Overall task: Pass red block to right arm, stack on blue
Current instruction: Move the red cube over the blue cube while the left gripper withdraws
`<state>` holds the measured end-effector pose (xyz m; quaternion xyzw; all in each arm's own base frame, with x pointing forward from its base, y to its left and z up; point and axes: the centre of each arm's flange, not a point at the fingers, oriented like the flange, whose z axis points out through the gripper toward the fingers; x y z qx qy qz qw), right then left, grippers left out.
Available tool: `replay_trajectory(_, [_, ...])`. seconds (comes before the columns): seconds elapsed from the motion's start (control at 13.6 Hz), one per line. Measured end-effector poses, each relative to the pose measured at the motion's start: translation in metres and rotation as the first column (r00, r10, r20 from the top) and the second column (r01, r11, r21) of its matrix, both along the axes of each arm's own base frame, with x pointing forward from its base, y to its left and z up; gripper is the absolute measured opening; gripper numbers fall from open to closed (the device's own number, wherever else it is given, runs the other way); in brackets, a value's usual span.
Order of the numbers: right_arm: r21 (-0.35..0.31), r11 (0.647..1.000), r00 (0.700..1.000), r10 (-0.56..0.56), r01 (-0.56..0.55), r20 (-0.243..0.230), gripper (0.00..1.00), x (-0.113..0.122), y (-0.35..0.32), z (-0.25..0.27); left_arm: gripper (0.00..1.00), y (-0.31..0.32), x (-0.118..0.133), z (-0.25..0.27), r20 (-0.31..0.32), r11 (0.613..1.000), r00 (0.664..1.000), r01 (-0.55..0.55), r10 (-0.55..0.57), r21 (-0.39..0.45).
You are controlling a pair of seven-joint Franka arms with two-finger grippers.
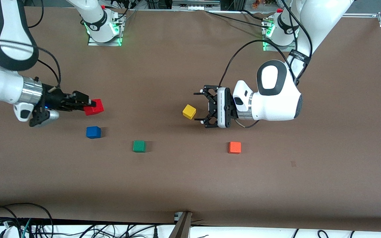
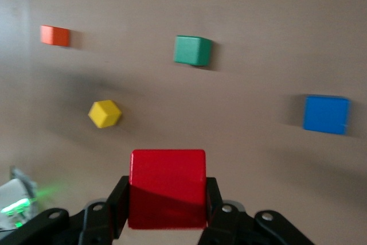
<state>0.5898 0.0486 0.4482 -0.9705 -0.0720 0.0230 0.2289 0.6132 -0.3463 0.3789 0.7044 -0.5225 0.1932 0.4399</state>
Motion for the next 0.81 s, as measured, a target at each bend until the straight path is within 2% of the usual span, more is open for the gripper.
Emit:
replay_trajectory(0.22, [-0.145, 0.989, 0.998, 0.011, 0.000, 0.069, 0.56, -0.022, -0.017, 0.001, 1.00, 0.017, -0.001, -0.008, -0.088, 0.985, 0.996, 0.019, -0.004, 0.171])
replay_trajectory(0.37, [-0.205, 0.979, 0.994, 0.006, 0.017, 0.113, 0.56, -0.040, -0.026, -0.021, 1.00, 0.026, -0.005, -0.010, -0.155, 0.949, 0.987, 0.022, 0.029, 0.315])
replay_trajectory(0.59, [-0.261, 0.964, 0.986, -0.001, 0.046, 0.169, 0.56, -0.057, -0.034, -0.058, 1.00, 0.043, -0.011, -0.001, -0.229, 0.862, 0.967, 0.016, 0.116, 0.506])
replay_trajectory(0.81, [-0.284, 0.955, 0.971, -0.015, 0.084, 0.238, 0.56, -0.060, -0.036, -0.082, 1.00, 0.078, 0.000, 0.028, -0.239, 0.747, 0.940, -0.023, 0.242, 0.665])
